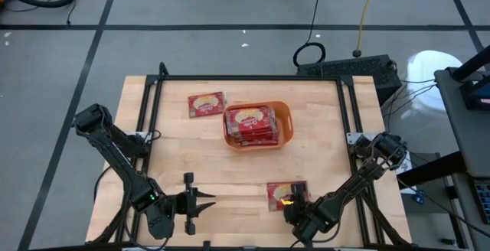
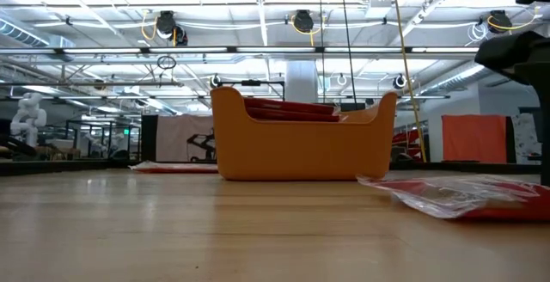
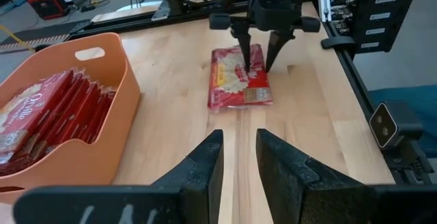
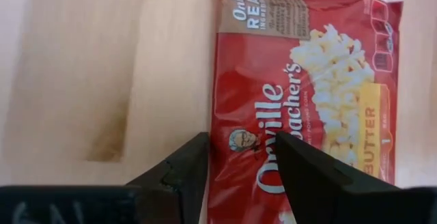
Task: Sort popcorn bags into baskets
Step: Put the red popcorn bag into the orange bin
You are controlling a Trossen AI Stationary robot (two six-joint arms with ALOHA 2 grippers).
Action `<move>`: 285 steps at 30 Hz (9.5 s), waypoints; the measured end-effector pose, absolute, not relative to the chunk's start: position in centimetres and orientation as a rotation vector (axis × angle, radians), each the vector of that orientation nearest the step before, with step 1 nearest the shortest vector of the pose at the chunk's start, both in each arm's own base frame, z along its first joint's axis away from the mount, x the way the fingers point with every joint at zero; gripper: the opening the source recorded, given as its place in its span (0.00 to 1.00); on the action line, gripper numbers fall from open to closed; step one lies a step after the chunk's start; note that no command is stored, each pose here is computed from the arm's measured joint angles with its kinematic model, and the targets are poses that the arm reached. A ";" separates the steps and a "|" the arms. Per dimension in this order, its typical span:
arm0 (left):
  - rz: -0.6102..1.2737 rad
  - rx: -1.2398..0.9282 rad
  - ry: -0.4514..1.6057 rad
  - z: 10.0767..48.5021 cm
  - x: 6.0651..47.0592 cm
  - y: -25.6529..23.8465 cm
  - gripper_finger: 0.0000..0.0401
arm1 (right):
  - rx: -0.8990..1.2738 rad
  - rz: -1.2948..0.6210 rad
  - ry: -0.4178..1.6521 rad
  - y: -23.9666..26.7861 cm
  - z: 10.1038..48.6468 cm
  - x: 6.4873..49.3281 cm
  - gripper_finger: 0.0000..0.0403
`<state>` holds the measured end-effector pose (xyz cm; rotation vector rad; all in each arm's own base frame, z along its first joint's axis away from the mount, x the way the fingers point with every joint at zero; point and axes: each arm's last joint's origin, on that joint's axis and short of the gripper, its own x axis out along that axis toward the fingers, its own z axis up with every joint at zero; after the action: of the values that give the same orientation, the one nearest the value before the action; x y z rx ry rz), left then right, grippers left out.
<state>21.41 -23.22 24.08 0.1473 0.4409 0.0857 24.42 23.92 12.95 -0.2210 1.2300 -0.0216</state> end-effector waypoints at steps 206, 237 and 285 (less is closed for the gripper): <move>0.051 0.512 0.654 8.6 32.8 -19.5 0.09 | 0.088 0.041 0.927 17.2 15.2 33.7 0.00; 0.032 0.461 0.621 9.3 32.8 -19.9 0.08 | -0.211 -0.170 0.882 19.0 11.3 32.9 0.09; 0.173 0.452 0.577 10.0 32.5 -19.9 0.17 | 0.014 -0.131 0.704 18.8 19.2 32.2 0.28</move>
<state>32.47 -19.91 10.00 0.4519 0.5771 0.1727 32.24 18.78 19.19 0.0139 0.7038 -0.1313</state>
